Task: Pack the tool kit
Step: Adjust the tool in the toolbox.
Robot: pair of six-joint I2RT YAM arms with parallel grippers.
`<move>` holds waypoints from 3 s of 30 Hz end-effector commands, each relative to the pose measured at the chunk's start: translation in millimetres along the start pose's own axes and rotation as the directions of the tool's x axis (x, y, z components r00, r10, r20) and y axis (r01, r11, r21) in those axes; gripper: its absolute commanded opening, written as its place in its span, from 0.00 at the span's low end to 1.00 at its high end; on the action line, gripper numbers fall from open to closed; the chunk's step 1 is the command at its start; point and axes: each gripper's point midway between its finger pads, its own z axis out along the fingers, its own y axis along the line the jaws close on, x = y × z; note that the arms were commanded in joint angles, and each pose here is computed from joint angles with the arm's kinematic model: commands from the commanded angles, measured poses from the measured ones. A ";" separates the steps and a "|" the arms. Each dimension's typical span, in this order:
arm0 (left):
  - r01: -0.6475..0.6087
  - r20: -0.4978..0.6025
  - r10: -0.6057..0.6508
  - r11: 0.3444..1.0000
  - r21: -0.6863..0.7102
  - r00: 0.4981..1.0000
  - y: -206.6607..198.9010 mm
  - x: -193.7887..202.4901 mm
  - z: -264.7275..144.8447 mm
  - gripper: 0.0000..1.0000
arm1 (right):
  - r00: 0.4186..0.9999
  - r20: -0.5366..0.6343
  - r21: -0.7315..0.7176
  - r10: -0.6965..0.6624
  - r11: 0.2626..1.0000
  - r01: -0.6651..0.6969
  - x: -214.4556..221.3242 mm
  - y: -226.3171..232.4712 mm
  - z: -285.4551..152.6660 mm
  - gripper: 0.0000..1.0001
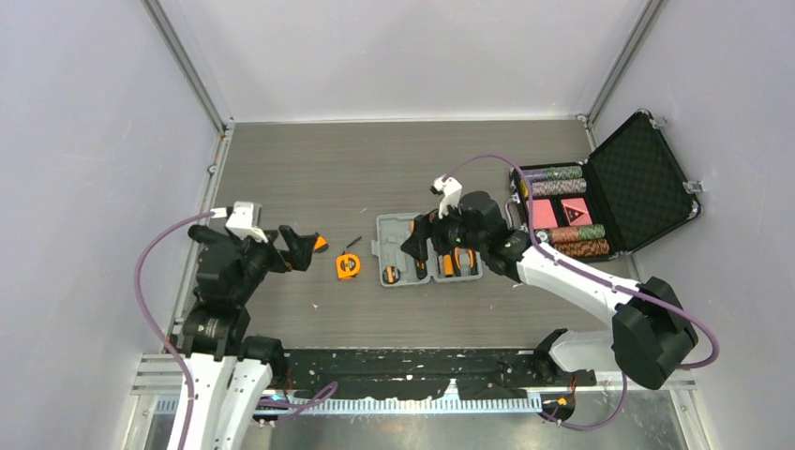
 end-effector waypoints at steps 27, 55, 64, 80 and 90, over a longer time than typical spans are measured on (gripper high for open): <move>0.037 -0.480 0.030 0.991 0.129 0.877 -89.8 151.9 83.0 1.00 | 0.955 0.178 -0.143 0.238 0.966 -0.214 -26.9 -25.6 1.0 0.92; 0.148 -0.741 -0.081 0.989 0.025 0.666 -110.4 206.1 100.5 0.69 | 0.971 -0.235 0.012 0.049 0.999 -0.048 73.2 2.9 67.5 0.33; 0.206 -0.744 -0.137 0.979 0.001 0.654 -113.0 212.4 111.6 0.57 | 0.969 -0.247 0.034 0.034 0.999 -0.026 73.8 -0.1 76.4 0.21; 0.279 -0.762 -0.217 0.959 -0.050 0.610 -106.2 226.5 117.1 0.37 | 0.942 -0.336 0.048 0.018 0.999 -0.002 101.6 -1.3 71.8 0.11; 0.291 -0.779 -0.235 0.954 -0.071 0.581 -104.9 233.5 116.1 0.20 | 0.929 -0.368 0.069 -0.043 0.995 0.073 106.3 -1.5 69.6 0.10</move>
